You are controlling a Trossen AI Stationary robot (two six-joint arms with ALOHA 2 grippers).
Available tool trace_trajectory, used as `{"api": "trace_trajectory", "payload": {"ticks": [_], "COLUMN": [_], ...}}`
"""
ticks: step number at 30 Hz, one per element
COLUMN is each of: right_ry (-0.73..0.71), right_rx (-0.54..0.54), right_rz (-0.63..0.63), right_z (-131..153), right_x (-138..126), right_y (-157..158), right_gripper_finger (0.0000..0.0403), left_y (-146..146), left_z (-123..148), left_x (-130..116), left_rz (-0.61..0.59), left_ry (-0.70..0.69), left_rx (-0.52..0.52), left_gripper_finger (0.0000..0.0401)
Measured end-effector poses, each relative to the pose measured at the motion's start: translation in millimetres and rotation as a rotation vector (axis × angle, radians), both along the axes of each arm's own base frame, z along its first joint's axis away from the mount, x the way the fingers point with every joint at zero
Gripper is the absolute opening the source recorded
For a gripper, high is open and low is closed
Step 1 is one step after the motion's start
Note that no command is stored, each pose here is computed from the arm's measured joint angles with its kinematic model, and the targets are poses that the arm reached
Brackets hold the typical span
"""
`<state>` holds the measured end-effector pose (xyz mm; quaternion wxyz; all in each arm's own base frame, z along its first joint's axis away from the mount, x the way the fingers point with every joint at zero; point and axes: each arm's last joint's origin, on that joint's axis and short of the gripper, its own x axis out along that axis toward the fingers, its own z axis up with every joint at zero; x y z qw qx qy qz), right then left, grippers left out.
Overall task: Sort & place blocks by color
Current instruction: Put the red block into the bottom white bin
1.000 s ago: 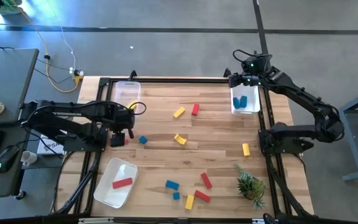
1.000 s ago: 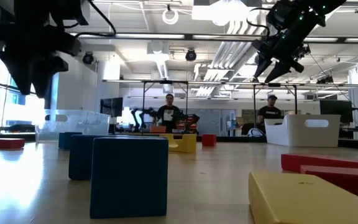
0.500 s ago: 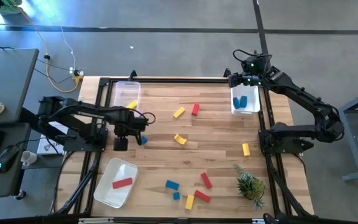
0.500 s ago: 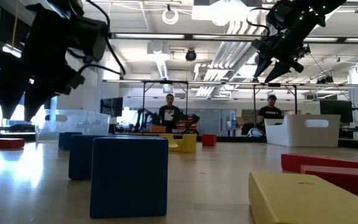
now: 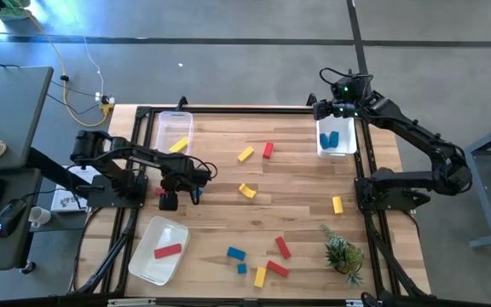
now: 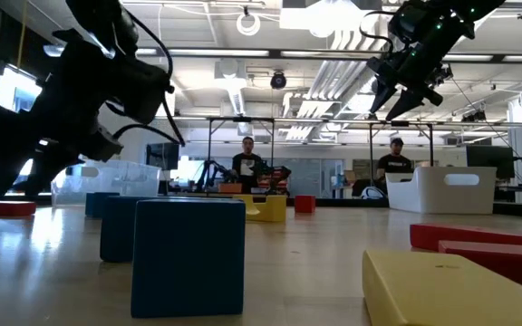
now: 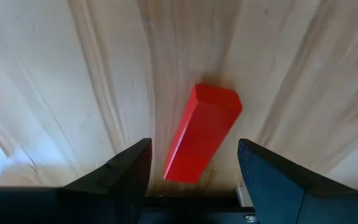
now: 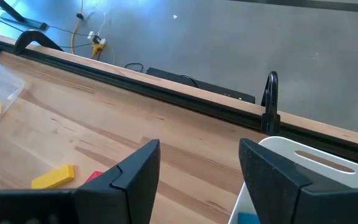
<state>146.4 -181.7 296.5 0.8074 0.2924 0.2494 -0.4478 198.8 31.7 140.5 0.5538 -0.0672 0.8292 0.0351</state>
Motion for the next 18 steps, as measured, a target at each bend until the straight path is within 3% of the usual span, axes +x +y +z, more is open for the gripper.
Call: {"api": "trace_trajectory", "payload": {"ticks": [18], "right_ry": [0.0], "right_rx": [0.0], "right_rz": [0.0], "right_z": [0], "right_x": [0], "right_y": [0], "right_gripper_finger": [0.0204], "left_y": [2], "left_z": [-25], "left_x": [9], "left_rz": [-0.008], "left_ry": [0.06], "left_rx": [0.013], "left_gripper_finger": [0.022]}}
